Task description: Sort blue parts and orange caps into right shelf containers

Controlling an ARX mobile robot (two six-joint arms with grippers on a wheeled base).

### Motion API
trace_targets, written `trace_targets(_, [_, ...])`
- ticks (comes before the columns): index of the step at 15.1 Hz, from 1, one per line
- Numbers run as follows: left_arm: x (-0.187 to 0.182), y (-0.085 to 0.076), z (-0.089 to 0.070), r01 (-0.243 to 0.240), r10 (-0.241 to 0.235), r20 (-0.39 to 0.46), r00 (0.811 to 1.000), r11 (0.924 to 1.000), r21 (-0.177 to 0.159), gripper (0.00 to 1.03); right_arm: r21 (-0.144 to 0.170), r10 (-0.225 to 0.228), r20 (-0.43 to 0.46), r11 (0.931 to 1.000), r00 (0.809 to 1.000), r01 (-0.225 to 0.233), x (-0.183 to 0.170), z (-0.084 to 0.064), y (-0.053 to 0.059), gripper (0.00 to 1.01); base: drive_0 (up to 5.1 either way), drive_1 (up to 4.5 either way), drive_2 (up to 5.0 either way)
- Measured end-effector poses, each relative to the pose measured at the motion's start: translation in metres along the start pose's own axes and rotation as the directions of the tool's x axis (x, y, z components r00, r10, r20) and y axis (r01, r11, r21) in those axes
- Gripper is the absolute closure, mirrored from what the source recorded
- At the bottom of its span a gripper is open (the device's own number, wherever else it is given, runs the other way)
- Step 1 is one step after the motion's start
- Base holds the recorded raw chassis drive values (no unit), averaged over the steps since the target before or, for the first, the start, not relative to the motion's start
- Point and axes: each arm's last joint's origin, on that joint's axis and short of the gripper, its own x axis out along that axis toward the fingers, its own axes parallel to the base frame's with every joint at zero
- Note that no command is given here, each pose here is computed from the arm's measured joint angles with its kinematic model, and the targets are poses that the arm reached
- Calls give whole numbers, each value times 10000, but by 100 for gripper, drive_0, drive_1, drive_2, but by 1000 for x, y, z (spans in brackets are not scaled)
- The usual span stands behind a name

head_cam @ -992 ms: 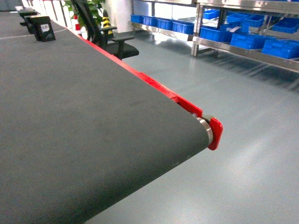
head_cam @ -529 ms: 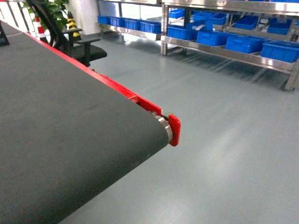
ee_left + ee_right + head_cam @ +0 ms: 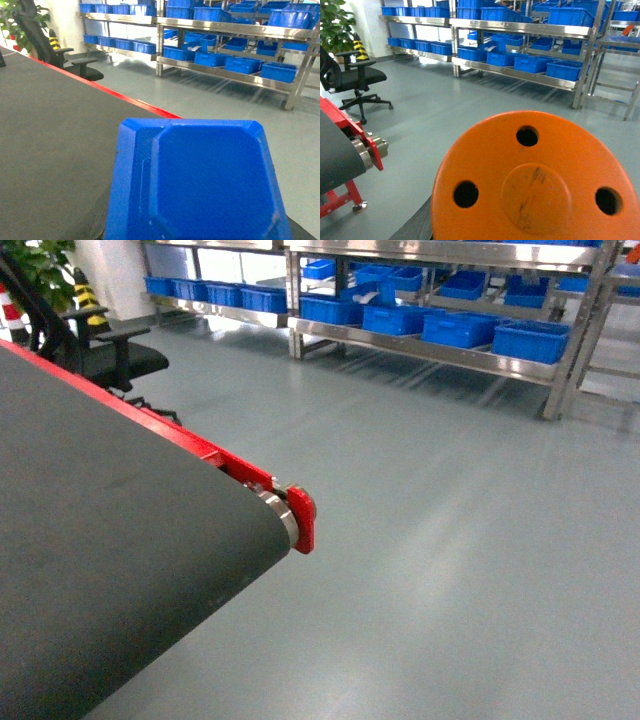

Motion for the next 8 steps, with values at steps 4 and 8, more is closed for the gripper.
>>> trace_targets(4, [0,0,0,0,0,0,10000,10000,0,60,0,0,0,10000,10000,0,0,0,0,55,-161,-161,-161])
trace_targets(8, [0,0,0,-4,4,0,10000,10000,-4,60,0,0,0,10000,10000,0,0,0,0,55,-164,-164,-164])
